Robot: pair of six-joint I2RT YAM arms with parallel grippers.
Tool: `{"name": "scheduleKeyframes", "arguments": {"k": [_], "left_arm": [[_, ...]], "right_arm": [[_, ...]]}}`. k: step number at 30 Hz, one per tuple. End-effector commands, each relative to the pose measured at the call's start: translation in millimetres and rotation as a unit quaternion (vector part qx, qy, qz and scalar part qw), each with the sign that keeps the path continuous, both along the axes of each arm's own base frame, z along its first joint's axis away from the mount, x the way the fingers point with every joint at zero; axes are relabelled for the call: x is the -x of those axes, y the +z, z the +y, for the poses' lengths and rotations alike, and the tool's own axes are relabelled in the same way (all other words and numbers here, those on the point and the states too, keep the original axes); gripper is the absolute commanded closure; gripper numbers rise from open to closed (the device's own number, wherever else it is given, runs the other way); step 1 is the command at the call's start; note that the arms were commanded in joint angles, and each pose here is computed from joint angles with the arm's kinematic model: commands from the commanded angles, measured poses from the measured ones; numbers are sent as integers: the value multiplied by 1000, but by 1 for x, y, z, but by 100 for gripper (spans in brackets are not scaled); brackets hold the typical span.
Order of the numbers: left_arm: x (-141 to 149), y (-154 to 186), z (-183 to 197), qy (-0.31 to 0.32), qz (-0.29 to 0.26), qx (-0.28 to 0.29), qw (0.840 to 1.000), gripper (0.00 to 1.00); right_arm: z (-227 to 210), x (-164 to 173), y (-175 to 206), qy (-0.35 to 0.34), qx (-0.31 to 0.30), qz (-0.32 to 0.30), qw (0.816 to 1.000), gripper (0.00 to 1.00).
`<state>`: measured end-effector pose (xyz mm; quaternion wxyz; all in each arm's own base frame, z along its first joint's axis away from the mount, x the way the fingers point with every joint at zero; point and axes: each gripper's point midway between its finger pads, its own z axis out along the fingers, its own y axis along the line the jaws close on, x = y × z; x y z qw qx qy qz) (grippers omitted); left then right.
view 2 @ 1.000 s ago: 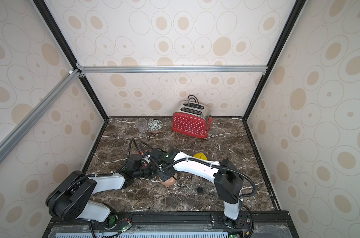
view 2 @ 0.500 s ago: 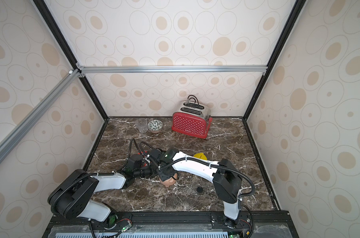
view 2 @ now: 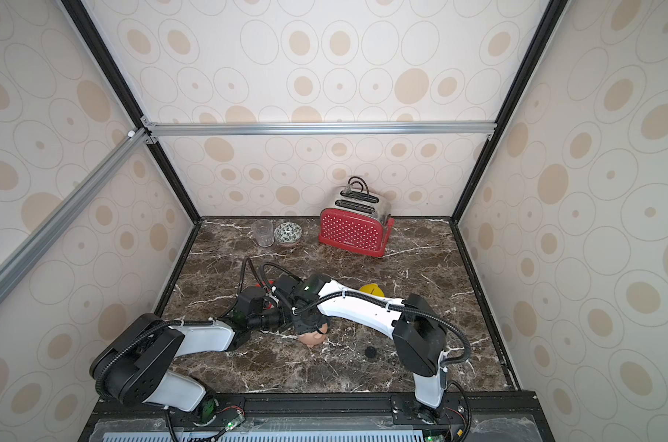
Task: Close piggy banks
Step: Screw the knob on the piggy bank.
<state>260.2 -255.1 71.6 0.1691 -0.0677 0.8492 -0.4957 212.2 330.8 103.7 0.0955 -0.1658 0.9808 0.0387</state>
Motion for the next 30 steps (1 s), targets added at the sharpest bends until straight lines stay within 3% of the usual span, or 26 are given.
{"name": "scheduleKeyframes", "arguments": {"k": [1,7,30], "left_arm": [[3,-15,3,11,19,-17,1000,4],[4,-16,3,11,20,-18,1000,4],[8,-20,3,7,24,-19,1000,5]], "right_arm": [[-34,5,-38,-60,77,43,994,100],[-47,2,-33,-106,99,42,988,100],[-18,13,-53,-208,5,124,970,100]]}}
